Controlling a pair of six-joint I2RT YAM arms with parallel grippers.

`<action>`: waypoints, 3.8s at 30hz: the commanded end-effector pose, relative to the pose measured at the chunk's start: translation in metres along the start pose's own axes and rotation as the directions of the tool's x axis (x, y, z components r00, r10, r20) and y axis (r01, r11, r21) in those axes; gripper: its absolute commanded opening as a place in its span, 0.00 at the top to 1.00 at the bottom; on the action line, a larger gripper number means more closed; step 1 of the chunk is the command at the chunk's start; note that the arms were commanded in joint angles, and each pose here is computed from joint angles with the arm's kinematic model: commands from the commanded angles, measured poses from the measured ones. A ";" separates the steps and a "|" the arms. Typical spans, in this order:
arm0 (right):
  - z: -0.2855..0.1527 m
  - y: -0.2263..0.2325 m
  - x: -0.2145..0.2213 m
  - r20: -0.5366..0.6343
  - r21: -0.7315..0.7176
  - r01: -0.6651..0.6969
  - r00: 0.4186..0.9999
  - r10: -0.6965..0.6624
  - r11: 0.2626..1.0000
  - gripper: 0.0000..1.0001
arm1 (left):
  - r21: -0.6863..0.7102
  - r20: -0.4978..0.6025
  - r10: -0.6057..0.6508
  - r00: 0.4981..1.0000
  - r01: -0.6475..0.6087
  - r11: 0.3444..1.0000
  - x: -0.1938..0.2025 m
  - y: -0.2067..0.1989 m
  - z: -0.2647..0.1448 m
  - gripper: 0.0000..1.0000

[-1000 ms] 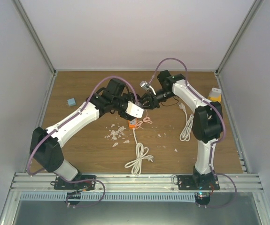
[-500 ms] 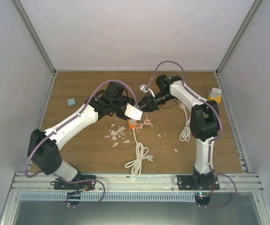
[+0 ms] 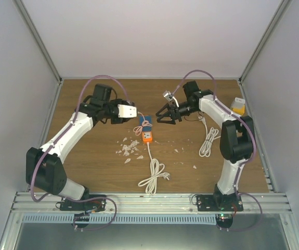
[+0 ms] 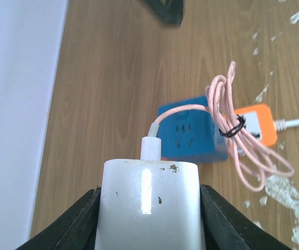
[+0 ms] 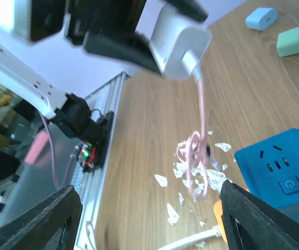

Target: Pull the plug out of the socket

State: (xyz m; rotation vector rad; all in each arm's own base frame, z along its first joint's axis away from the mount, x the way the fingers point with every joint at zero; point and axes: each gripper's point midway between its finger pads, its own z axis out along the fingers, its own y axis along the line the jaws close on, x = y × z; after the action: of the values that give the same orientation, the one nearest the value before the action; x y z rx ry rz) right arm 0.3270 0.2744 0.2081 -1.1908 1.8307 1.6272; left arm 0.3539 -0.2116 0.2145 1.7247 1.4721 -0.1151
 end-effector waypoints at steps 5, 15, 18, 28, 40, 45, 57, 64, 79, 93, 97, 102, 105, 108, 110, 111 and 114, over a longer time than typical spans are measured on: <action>-0.008 -0.016 -0.005 -0.036 0.245 0.168 0.986 -0.164 0.955 0.21 | -0.054 -0.021 -0.205 0.979 0.203 0.978 0.068 0.000 -0.036 0.79; 0.031 0.002 0.031 -0.208 0.216 0.317 0.939 -0.273 0.924 0.23 | -0.123 -0.129 -0.463 0.877 0.449 0.885 0.193 -0.035 -0.060 0.79; 0.052 0.008 0.048 -0.265 0.174 0.349 0.917 -0.297 0.921 0.25 | -0.148 -0.140 -0.548 0.825 0.530 0.835 0.230 -0.044 -0.065 0.79; 0.106 0.014 0.096 -0.429 0.087 0.415 0.836 -0.342 0.906 0.31 | -0.215 -0.186 -0.726 0.662 0.693 0.688 0.312 -0.068 -0.072 0.77; 0.139 0.005 0.151 -0.564 0.058 0.439 0.755 -0.333 0.897 0.31 | -0.232 -0.203 -0.779 0.593 0.744 0.626 0.331 -0.082 -0.065 0.63; 0.137 -0.013 0.169 -0.607 0.102 0.428 0.742 -0.285 0.898 0.31 | -0.232 -0.220 -0.781 0.585 0.747 0.624 0.331 -0.085 -0.067 0.37; 0.125 -0.031 0.184 -0.621 0.141 0.356 0.758 -0.197 0.924 0.31 | -0.262 -0.181 -0.744 0.643 0.698 0.667 0.308 -0.070 -0.084 0.01; 0.118 -0.029 0.178 -0.555 0.121 0.237 0.821 -0.132 0.964 0.31 | -0.264 -0.173 -0.740 0.650 0.693 0.670 0.305 -0.062 -0.088 0.01; 0.096 -0.037 0.161 -0.440 0.137 0.090 0.898 -0.021 0.986 0.30 | -0.264 -0.170 -0.707 0.686 0.660 0.704 0.281 -0.052 -0.095 0.01; 0.023 -0.086 0.172 -0.527 0.372 0.208 0.850 0.021 0.905 0.30 | -0.210 -0.114 -0.653 0.748 0.625 0.752 0.232 -0.035 -0.080 0.01; -0.002 -0.099 0.167 -0.504 0.465 0.226 0.862 0.046 0.856 0.30 | -0.203 -0.102 -0.635 0.766 0.609 0.767 0.221 -0.030 -0.077 0.01; -0.024 -0.119 0.140 -0.446 0.568 0.266 0.895 0.020 0.779 0.27 | -0.184 -0.085 -0.639 0.764 0.619 0.764 0.213 -0.029 -0.070 0.01; -0.025 -0.121 0.123 -0.429 0.581 0.301 0.903 -0.030 0.756 0.22 | -0.179 -0.080 -0.639 0.765 0.620 0.764 0.209 -0.028 -0.067 0.01; -0.024 -0.119 0.110 -0.422 0.569 0.350 0.901 -0.101 0.744 0.17 | -0.188 -0.072 -0.630 0.773 0.610 0.770 0.205 -0.024 -0.068 0.01; -0.024 -0.119 0.106 -0.432 0.560 0.390 0.890 -0.144 0.731 0.15 | -0.199 -0.066 -0.626 0.777 0.605 0.771 0.203 -0.021 -0.070 0.01; -0.025 -0.121 0.105 -0.440 0.557 0.406 0.884 -0.158 0.725 0.14 | -0.205 -0.062 -0.625 0.778 0.603 0.771 0.201 -0.018 -0.071 0.01; -0.024 -0.120 0.097 -0.454 0.533 0.447 0.868 -0.203 0.719 0.13 | -0.208 -0.041 -0.619 0.785 0.599 0.773 0.195 -0.012 -0.075 0.01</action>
State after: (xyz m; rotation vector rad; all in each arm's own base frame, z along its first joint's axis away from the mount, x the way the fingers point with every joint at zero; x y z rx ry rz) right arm 0.3602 0.2259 0.0490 -1.4086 2.1061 0.5886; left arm 0.3612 -0.0082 0.1178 1.0663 2.1125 -0.2473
